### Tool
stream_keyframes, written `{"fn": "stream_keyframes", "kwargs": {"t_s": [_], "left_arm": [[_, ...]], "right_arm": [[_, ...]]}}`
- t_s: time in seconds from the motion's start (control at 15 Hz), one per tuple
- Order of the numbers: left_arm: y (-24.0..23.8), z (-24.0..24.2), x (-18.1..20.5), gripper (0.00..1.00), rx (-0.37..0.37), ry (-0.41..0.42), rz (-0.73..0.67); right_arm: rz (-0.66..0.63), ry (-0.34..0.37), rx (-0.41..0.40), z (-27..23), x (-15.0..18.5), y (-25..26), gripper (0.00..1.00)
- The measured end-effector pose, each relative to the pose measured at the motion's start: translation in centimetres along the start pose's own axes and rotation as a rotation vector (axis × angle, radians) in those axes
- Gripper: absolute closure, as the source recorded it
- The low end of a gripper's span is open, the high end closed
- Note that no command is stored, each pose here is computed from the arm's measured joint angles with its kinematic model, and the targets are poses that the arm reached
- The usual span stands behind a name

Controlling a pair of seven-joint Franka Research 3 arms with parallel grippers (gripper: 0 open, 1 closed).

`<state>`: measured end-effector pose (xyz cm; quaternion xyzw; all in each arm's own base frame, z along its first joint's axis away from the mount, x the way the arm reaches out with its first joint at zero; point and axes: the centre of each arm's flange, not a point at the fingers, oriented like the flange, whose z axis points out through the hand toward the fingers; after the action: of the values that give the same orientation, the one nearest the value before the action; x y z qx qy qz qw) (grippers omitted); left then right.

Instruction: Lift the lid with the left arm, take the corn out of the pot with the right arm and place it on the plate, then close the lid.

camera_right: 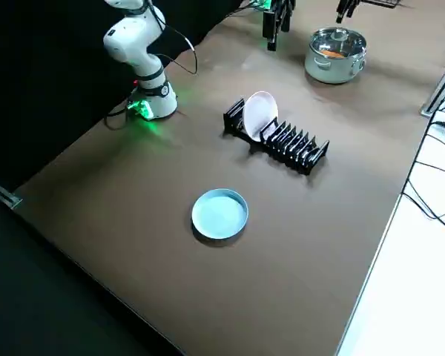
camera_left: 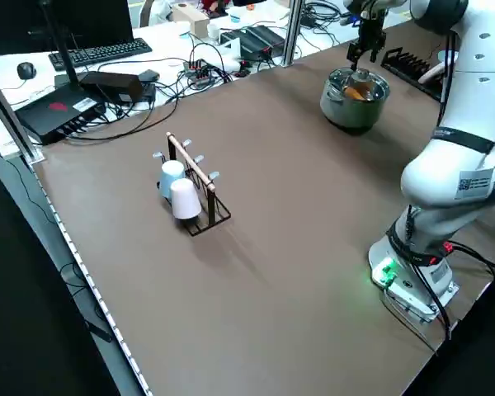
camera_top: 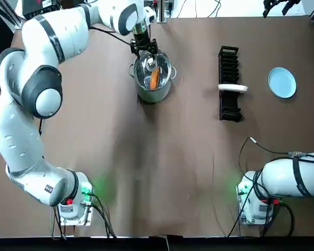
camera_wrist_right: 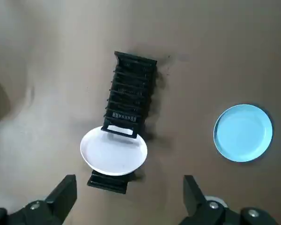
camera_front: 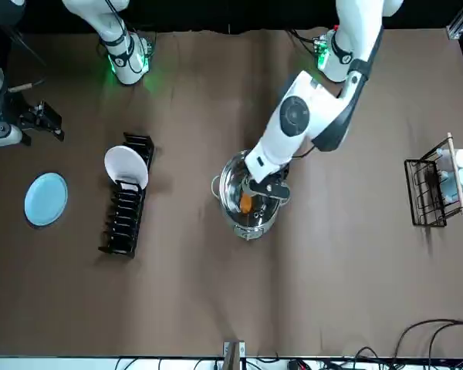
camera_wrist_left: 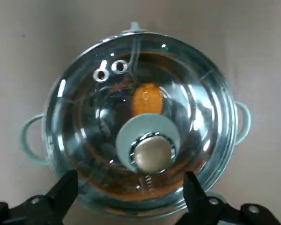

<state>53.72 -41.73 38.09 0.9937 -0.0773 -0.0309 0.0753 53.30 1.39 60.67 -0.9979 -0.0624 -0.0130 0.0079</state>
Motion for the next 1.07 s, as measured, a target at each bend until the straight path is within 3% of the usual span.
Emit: {"fn": "stream_keyframes", "kwargs": {"t_s": [0.27, 0.47, 0.73, 0.8, 0.93, 1.07], "left_arm": [[1.6, 2.4, 0.3, 0.01, -0.020, 0.041, -0.003], [2.3, 3.7, 0.1, 0.07, 0.037, 0.070, -0.017], [2.8, 4.3, 0.3, 0.12, 0.033, 0.098, -0.026], [2.8, 4.4, 0.3, 0.19, 0.038, 0.099, -0.022], [3.0, 4.5, 0.1, 0.23, 0.057, 0.109, -0.006], [3.0, 4.5, 0.1, 0.24, 0.061, 0.107, -0.005]], "right_arm": [[0.000, 0.000, 0.000, 0.0, 0.0, 0.0, 0.00], [-0.001, 0.000, 0.000, 0.0, 0.0, 0.0, 0.00], [-0.014, -0.008, -0.001, 0.4, 0.0, -0.6, 0.00], [-0.014, -0.007, -0.001, 0.4, 0.0, -0.6, 0.00], [-0.005, -0.007, 0.000, 0.5, 0.1, -1.0, 0.00], [-0.003, -0.007, 0.001, 0.5, 0.1, -1.2, 0.00]]}}
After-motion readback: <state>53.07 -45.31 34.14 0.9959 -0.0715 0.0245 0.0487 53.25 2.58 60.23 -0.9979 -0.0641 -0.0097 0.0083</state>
